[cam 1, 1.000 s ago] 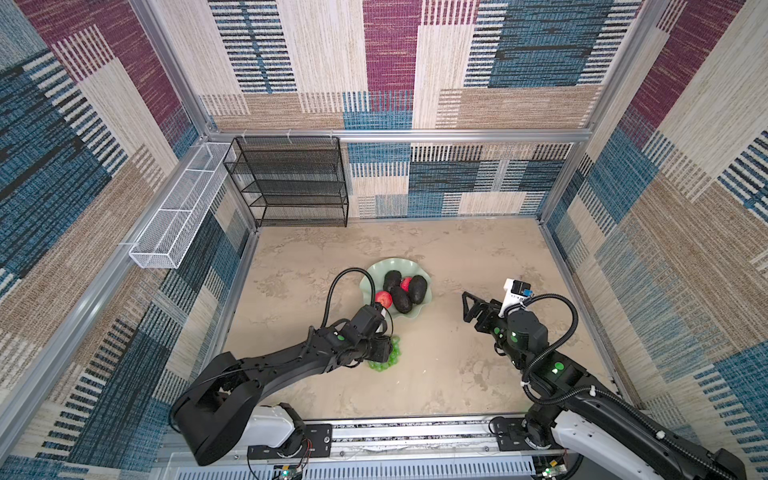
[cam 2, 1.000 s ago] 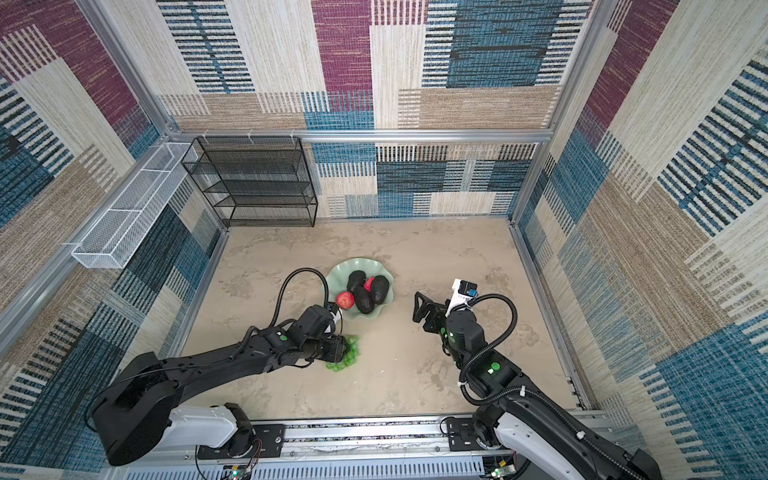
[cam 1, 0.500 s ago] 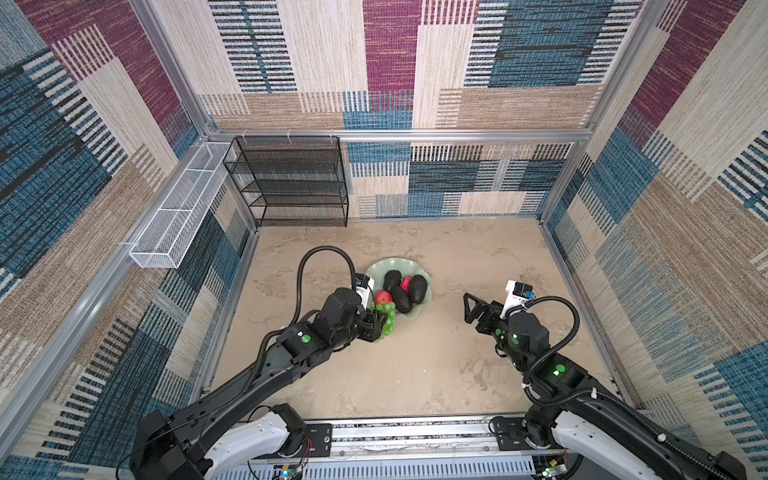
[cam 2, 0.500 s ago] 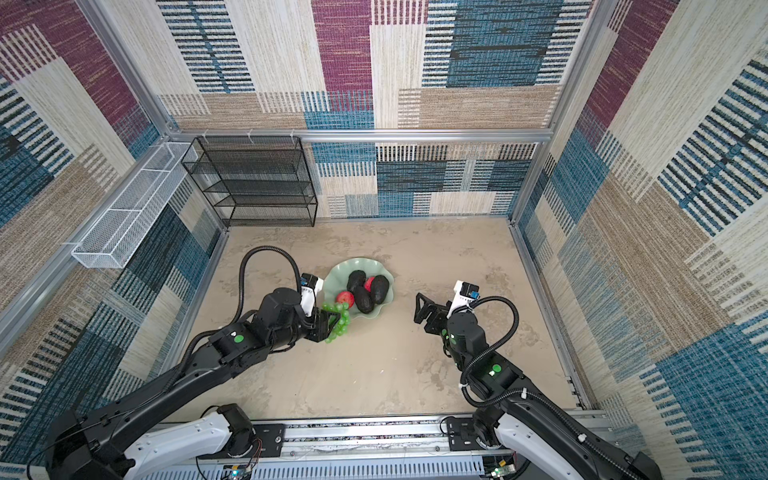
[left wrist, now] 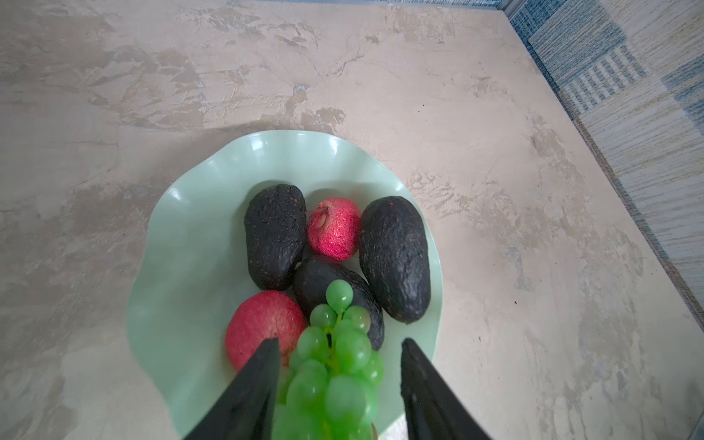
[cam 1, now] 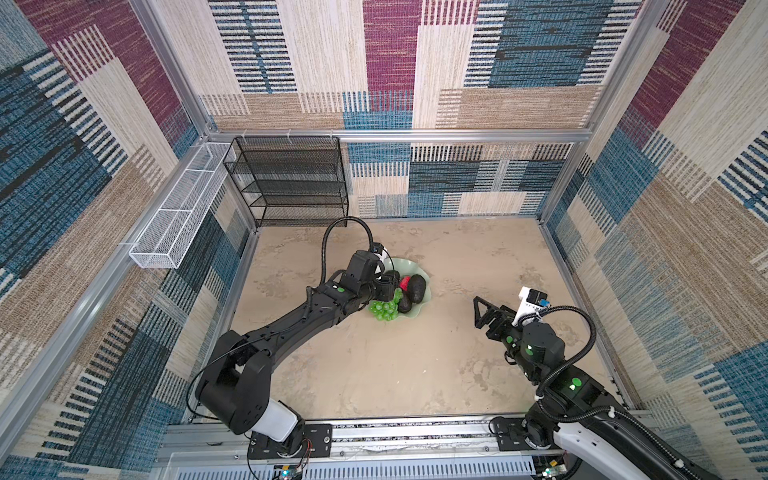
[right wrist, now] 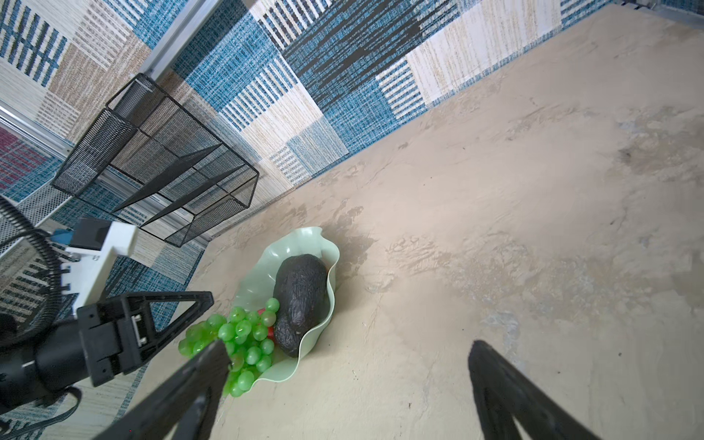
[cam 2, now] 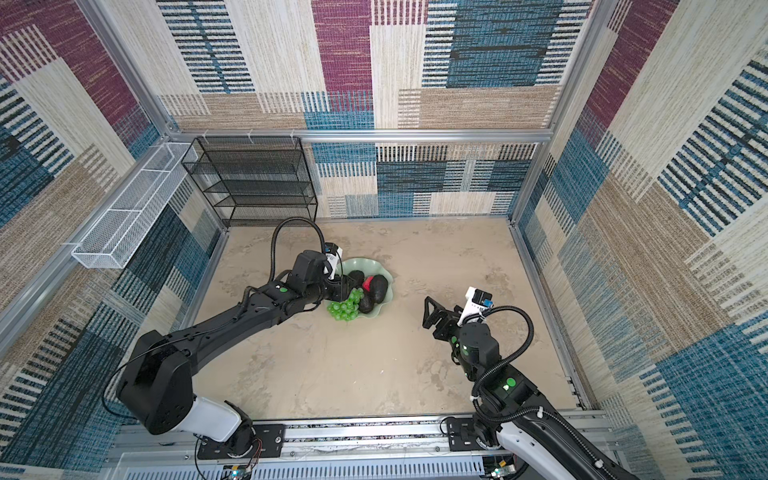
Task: Place and organize the fake fruits in the fruit bowl
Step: 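Lift the grapes into the bowl with the left gripper and release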
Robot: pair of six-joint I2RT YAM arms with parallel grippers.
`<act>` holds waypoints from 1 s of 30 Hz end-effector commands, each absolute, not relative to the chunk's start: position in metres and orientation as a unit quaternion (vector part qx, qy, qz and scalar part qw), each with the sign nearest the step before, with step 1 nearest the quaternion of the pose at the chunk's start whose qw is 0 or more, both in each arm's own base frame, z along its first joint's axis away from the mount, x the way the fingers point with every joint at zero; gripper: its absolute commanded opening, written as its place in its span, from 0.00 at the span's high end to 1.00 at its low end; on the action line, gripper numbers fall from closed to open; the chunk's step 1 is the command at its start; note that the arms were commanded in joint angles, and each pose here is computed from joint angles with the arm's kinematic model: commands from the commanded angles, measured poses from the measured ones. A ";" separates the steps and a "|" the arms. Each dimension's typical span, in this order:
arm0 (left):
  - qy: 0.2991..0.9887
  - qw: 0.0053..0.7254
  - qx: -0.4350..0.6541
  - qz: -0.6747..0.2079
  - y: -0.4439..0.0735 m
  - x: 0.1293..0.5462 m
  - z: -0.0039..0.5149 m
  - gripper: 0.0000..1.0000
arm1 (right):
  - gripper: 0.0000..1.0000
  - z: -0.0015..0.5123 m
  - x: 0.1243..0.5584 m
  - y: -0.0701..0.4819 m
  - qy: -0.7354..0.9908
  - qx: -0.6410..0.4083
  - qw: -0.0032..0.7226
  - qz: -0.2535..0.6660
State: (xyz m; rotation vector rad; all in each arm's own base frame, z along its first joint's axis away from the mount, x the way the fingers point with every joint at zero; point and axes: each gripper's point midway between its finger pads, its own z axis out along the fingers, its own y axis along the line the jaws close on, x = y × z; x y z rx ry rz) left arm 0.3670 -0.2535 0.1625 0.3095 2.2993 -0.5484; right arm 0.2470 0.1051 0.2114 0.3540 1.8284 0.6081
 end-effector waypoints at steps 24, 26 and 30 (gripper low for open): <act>0.883 0.368 0.077 -0.282 -0.213 0.295 0.182 0.28 | 0.00 0.196 0.255 0.110 0.794 0.138 0.544 0.232; 0.886 0.358 0.076 -0.286 -0.218 0.297 0.175 0.29 | 0.00 0.197 0.256 0.113 0.794 0.136 0.544 0.235; 0.880 0.378 0.093 -0.273 -0.220 0.308 0.178 0.28 | 0.00 0.198 0.257 0.115 0.797 0.123 0.545 0.230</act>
